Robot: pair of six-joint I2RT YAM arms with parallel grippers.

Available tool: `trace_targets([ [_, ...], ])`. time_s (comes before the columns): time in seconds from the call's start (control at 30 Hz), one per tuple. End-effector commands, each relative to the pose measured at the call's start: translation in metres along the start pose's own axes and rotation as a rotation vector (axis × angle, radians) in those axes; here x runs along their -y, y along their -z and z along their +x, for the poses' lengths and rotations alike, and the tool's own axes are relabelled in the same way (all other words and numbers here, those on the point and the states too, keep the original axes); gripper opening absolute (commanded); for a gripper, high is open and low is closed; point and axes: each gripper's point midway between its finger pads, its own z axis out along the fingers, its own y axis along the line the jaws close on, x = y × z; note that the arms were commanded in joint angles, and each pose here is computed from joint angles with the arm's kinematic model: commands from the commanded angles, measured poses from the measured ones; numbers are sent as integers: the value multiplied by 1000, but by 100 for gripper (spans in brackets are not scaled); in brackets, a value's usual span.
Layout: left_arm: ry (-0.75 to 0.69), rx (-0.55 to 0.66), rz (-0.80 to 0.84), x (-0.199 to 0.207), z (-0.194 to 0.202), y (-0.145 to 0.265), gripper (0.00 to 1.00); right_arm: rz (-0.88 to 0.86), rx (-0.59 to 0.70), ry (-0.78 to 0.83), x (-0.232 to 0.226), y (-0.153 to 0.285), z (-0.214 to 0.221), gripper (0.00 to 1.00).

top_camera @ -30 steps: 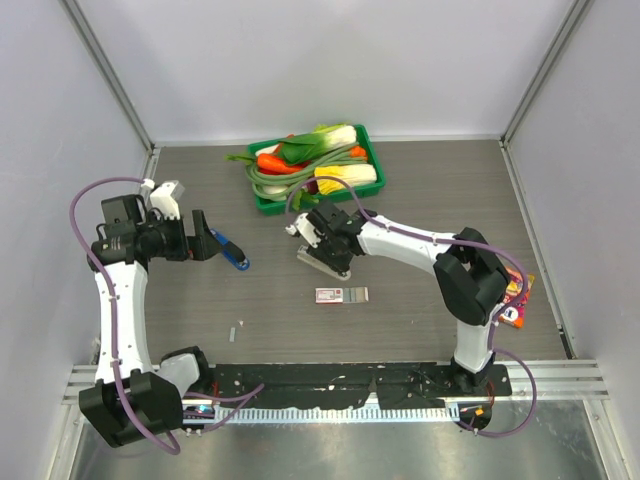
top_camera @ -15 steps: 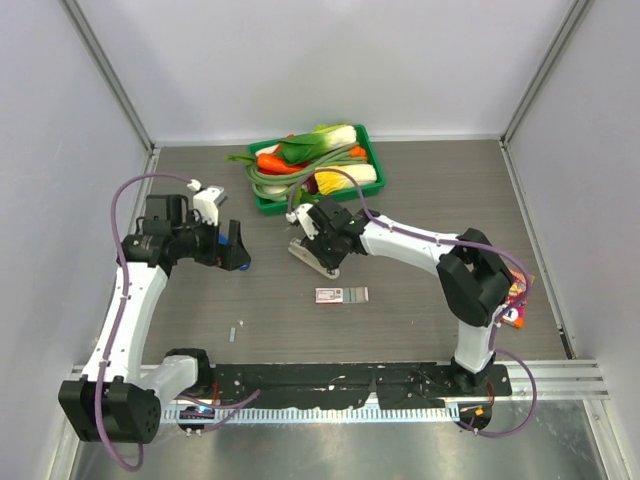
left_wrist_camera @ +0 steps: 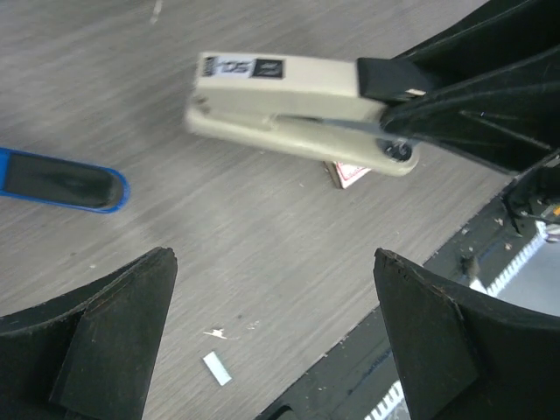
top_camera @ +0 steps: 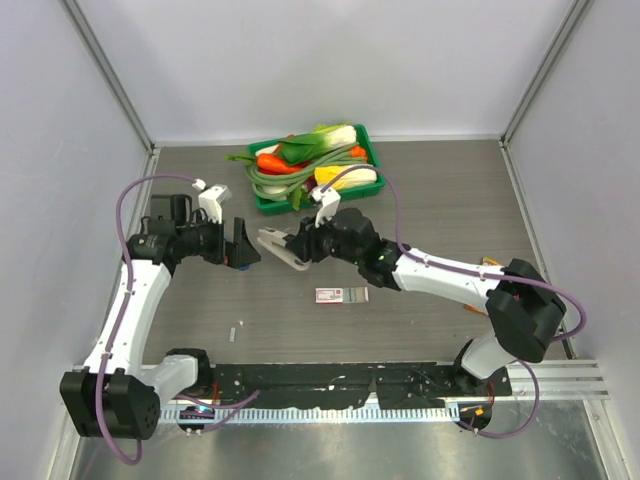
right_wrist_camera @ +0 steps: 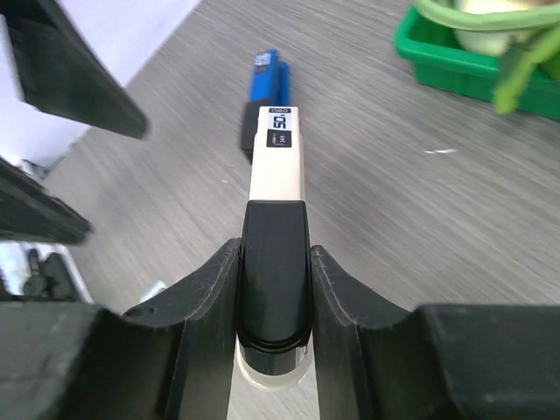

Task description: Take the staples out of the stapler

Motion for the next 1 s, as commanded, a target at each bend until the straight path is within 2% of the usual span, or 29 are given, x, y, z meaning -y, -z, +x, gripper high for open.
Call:
trace_targets([
  [0.0,7,57,134,25,-4,-1,99,-143,274,-77,-59,-1,-73,1],
  [0.1,7,44,155,28,2,-2,99,-147,274,-72,-65,-5,-70,1],
  [0.27,1,13,132,24,7,-3,97,-28,241,-20,-45,-14,-58,1],
  [0.63,-41,29,102,21,3,1,96,229,81,160,22,-28,10,1],
  [0.77,-54,30,94,21,2,4,96,245,21,155,30,-39,32,1],
  [0.93,-75,37,86,22,0,8,97,303,-124,149,41,-50,60,1],
  [0.97,-78,38,84,22,0,8,96,314,-126,147,39,-54,51,1],
])
